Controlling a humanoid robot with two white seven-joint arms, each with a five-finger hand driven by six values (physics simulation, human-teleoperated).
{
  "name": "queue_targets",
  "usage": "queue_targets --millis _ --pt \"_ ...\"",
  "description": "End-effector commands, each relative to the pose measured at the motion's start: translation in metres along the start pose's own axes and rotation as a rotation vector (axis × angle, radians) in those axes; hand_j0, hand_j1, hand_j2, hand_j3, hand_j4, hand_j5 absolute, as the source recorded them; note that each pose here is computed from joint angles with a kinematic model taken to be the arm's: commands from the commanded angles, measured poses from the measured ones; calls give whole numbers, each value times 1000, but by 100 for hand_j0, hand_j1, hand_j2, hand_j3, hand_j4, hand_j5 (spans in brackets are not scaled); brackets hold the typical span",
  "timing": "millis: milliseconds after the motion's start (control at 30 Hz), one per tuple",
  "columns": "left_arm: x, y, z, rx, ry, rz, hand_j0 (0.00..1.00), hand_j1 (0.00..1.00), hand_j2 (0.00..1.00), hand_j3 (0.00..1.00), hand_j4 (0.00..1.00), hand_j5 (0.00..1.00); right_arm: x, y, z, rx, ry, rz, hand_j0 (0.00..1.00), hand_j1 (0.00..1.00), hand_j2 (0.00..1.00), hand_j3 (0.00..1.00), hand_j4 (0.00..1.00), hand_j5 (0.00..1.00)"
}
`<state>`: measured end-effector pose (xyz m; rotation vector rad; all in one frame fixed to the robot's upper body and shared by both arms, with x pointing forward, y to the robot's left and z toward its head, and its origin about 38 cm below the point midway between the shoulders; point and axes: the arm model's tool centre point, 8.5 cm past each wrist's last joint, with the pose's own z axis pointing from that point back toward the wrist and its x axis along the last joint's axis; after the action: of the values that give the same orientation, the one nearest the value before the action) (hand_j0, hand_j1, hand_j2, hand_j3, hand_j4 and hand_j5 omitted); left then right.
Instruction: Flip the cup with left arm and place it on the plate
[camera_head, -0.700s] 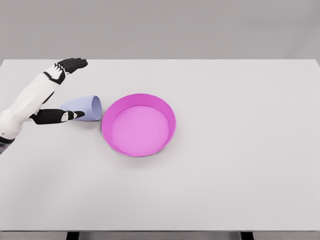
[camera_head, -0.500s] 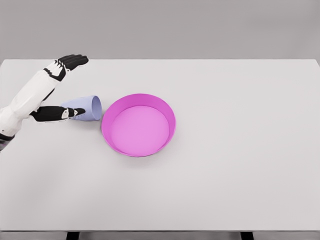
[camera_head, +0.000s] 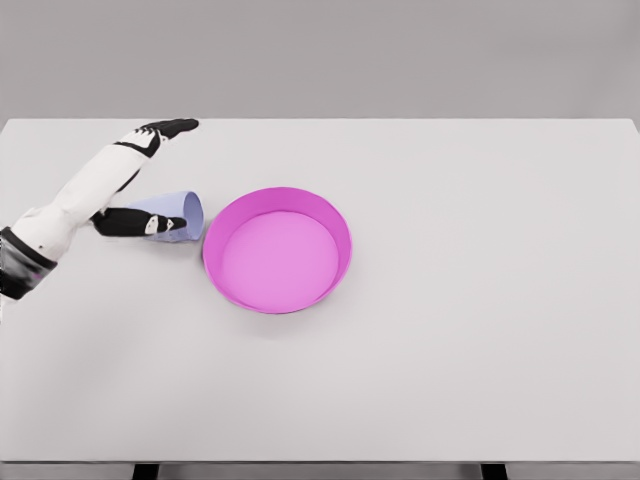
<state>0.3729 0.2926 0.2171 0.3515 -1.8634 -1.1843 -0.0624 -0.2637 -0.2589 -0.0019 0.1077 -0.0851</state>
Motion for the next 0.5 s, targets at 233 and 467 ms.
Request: queue_targets --millis 233,467 --pt "-26 -21 -19 -133 359 181 100 100 100 100 100 100 0 0 0 0 0 0 100 100 100 100 100 100" --pt "-28 -34 -20 -309 406 125 100 100 100 100 100 100 0 0 0 0 0 -1 100 100 100 100 100 100"
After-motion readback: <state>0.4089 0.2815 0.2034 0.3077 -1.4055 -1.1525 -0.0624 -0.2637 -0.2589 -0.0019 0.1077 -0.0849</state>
